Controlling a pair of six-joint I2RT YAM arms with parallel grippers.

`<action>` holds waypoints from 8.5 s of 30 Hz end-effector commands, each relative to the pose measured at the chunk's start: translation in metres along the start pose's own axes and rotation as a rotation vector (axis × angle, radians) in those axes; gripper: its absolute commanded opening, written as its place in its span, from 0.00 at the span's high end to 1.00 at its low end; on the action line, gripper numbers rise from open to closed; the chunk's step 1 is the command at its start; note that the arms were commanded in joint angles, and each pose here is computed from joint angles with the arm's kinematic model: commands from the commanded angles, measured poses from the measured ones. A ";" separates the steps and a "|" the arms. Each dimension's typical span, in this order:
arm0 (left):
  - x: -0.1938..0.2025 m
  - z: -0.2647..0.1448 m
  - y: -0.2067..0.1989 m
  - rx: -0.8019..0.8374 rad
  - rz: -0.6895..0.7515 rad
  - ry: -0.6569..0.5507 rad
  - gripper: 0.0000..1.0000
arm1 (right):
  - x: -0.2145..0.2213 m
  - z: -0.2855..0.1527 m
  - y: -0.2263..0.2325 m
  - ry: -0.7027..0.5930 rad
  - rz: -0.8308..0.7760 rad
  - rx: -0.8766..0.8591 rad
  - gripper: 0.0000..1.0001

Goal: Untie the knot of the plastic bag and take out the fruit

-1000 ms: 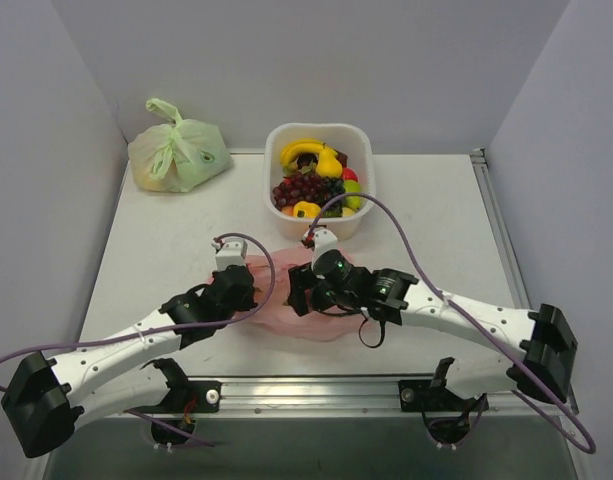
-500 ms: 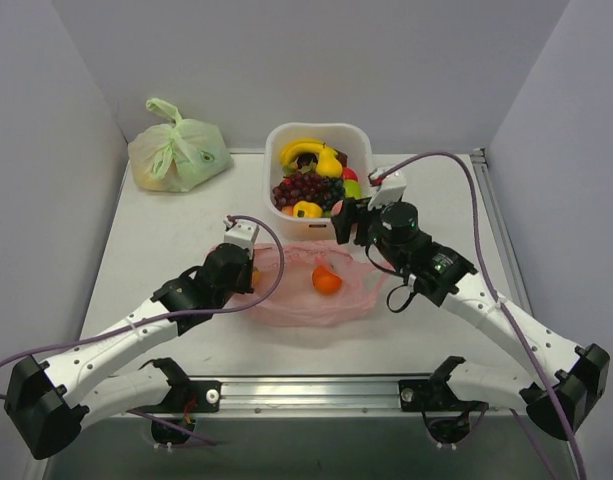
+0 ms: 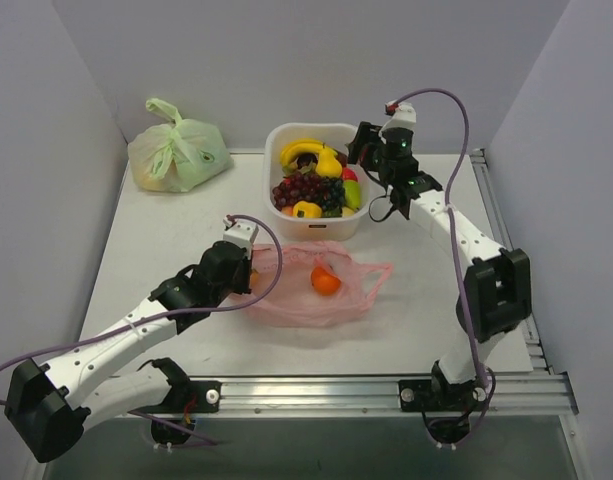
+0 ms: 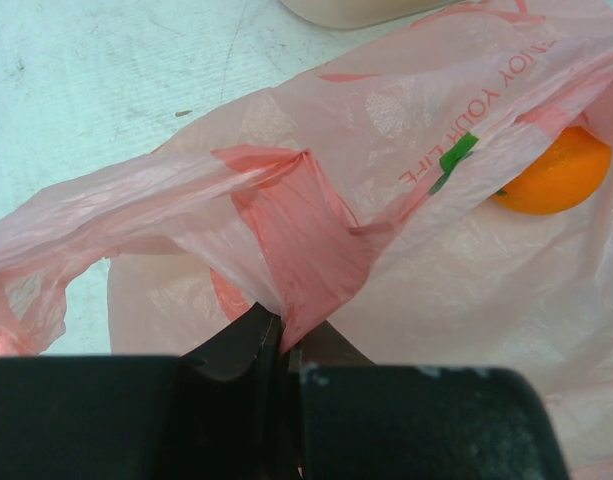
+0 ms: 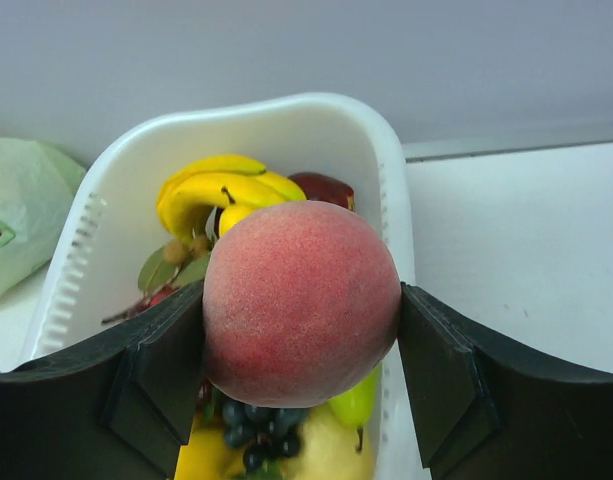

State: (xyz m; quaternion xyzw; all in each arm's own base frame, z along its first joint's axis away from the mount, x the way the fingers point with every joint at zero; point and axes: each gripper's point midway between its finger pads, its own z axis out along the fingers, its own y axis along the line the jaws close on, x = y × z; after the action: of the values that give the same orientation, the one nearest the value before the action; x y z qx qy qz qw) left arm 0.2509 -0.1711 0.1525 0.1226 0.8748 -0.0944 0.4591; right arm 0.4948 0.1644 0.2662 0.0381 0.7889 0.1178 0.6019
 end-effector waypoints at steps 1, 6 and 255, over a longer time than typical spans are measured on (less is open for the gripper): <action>-0.015 -0.004 -0.002 0.038 -0.023 -0.045 1.00 | -0.050 0.032 0.016 -0.137 0.070 -0.043 0.56; -0.016 -0.002 -0.002 0.061 -0.049 -0.051 0.99 | -0.042 0.078 0.021 -0.110 0.067 -0.038 0.18; 0.001 -0.034 -0.086 -0.002 -0.236 -0.008 1.00 | 0.249 -0.206 0.100 0.364 0.063 -0.473 0.07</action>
State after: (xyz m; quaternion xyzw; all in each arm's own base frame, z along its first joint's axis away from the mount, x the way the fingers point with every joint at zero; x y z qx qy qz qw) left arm 0.2042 -0.2528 0.2005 0.0307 0.8666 -0.1630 0.4706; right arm 0.2022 0.2874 0.0820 -0.1154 0.8474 0.3420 0.3894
